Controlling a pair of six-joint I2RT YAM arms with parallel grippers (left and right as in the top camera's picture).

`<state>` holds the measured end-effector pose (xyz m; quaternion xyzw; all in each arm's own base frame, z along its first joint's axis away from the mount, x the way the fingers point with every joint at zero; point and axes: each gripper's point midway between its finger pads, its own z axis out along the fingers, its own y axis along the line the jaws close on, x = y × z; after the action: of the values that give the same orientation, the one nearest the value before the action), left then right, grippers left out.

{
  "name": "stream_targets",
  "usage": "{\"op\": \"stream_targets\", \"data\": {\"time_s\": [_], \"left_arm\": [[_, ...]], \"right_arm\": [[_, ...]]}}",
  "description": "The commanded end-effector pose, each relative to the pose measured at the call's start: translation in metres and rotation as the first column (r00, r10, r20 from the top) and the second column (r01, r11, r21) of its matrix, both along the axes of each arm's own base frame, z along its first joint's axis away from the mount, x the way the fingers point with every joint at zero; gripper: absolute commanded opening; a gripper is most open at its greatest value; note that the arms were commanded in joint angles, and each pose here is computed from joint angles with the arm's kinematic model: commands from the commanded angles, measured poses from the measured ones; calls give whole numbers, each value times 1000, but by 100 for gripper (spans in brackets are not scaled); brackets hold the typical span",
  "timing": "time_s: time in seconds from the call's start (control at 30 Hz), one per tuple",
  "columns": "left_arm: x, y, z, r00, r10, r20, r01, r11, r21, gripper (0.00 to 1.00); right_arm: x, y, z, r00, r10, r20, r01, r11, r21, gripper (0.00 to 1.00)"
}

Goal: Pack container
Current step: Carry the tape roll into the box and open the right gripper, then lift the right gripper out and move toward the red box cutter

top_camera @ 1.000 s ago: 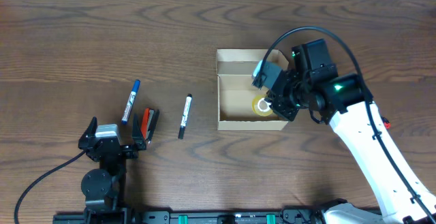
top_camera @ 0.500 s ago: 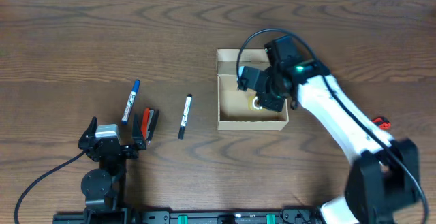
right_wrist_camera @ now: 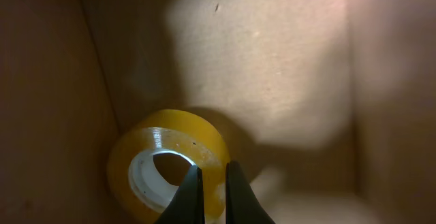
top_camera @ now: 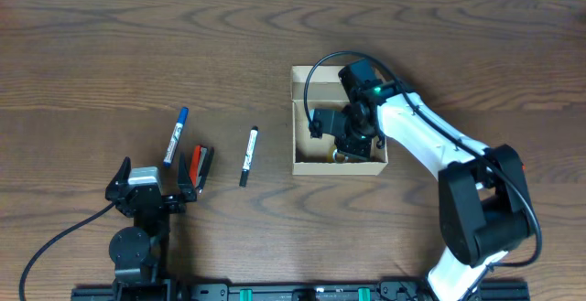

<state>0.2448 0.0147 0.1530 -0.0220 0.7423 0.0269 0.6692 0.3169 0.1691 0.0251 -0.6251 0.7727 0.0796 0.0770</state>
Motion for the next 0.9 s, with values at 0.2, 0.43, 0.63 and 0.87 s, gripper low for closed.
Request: {"op": "stream_targets", "data": {"time_s": [0.2,0.43,0.63,0.87], "left_arm": [[-2,-1,-18,998,0,-57,-1,1000,-13,95],[-2,-1,-18,998,0,-57,-1,1000,-13,95],[-2,-1,-18,998,0,-57,-1,1000,-13,95],[-2,-1,-18,998,0,-58,-1,1000,-13,95]], "right_arm": [[-2,9,-7,1000,1,-21,-1,1000,28,40],[10,12,6,999,-51,15,51,998,38,36],[46,21,95,962,-221,158,197,968,155,39],[74,-14,220,761,-532,371,434,843,319,34]]}}
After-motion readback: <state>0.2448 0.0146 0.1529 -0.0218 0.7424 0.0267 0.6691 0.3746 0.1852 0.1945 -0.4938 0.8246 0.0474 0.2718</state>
